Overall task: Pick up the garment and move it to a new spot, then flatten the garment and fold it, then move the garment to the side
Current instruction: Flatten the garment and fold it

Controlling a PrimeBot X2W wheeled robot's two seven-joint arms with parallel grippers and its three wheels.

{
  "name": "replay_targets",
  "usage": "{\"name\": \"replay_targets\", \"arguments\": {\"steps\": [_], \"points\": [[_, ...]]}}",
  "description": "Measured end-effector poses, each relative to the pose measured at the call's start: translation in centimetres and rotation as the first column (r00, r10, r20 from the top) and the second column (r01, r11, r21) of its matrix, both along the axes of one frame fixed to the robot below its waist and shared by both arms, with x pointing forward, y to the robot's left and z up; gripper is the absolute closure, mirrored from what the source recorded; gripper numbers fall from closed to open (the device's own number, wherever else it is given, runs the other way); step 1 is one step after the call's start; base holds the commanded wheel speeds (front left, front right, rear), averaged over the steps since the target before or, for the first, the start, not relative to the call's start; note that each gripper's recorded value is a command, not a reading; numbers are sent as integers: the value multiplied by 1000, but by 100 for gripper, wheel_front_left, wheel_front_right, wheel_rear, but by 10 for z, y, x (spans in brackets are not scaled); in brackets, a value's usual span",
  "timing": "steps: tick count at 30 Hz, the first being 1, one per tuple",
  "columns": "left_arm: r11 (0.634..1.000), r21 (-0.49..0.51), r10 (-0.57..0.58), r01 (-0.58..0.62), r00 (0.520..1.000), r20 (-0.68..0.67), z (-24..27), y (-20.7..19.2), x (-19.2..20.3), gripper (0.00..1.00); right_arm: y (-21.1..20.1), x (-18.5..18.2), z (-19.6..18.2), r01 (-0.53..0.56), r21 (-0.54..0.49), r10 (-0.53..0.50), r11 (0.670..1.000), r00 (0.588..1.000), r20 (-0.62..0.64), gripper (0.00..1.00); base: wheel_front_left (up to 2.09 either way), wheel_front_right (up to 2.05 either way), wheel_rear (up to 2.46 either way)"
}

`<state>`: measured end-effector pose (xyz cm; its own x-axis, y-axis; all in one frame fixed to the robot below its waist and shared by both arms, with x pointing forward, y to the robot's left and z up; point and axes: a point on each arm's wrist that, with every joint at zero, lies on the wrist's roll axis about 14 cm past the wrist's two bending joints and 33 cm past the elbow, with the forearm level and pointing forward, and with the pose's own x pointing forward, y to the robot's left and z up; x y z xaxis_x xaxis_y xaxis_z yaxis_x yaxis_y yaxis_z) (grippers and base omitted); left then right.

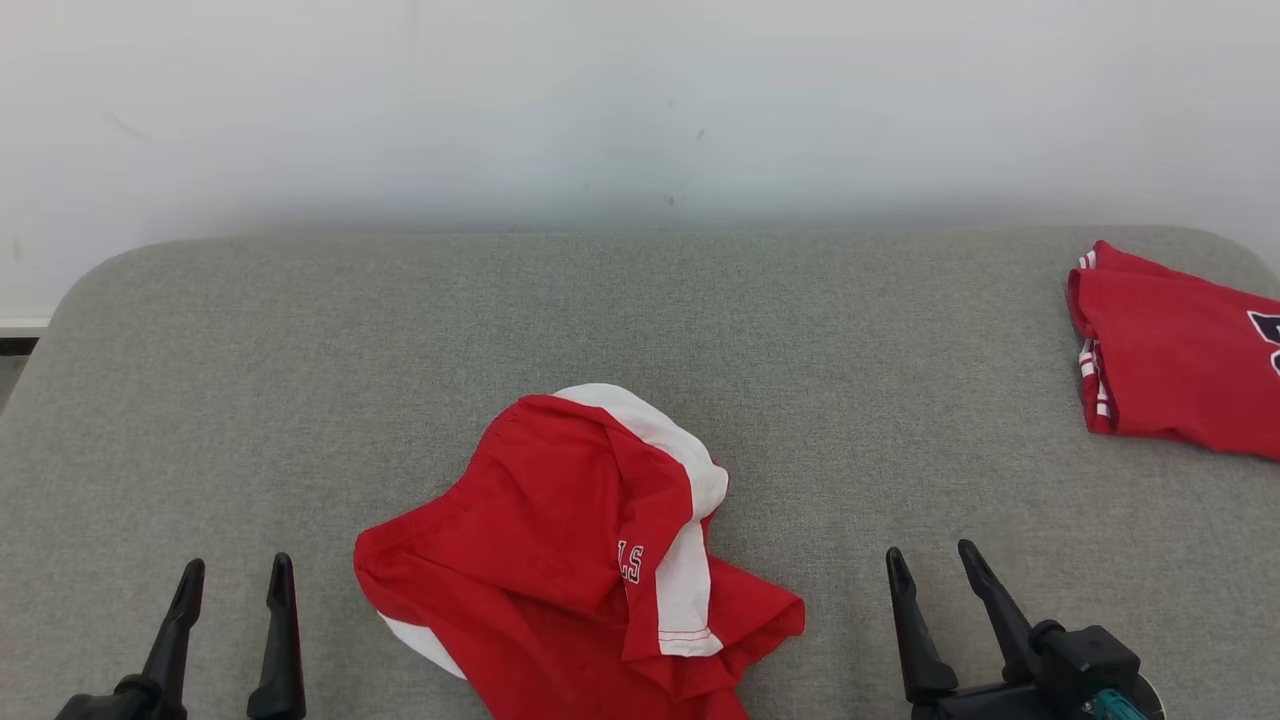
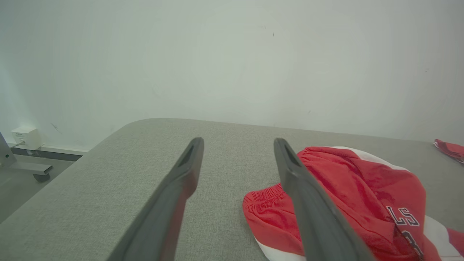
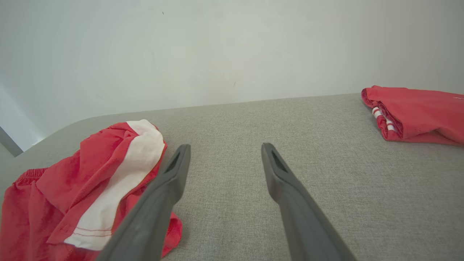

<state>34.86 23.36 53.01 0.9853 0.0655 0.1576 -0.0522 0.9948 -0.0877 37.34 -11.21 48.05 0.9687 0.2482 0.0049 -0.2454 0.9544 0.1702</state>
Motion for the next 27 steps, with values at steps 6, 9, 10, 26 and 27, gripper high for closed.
{"name": "replay_targets", "arguments": {"steps": [6, 9, 10, 26, 27], "points": [[1000, 11, 5, -5, 1000, -17, -5, 2, 0, 0, 9, -1, -8, -33, -5, 32, 999, 999, -36, 0, 0, 0, 0], [1000, 11, 2, -2, 1000, -18, -5, 1, 2, 0, 21, 0, -13, -80, -23, 78, 997, 995, -65, 0, 0, 0, 0], [1000, 11, 2, -2, 1000, -18, -5, 1, 2, 0, 26, 1, -16, -98, -31, 95, 995, 992, -82, 0, 0, 0, 0], [999, -5, 32, -32, 999, -40, -13, 7, -7, 0, 71, -2, -82, -296, -87, 252, 951, 909, -331, 0, 0, 0, 0], [999, -5, 35, -36, 999, -42, -13, 8, -8, 0, 72, -3, -87, -299, -87, 252, 950, 904, -345, 0, 0, 0, 0]]}}
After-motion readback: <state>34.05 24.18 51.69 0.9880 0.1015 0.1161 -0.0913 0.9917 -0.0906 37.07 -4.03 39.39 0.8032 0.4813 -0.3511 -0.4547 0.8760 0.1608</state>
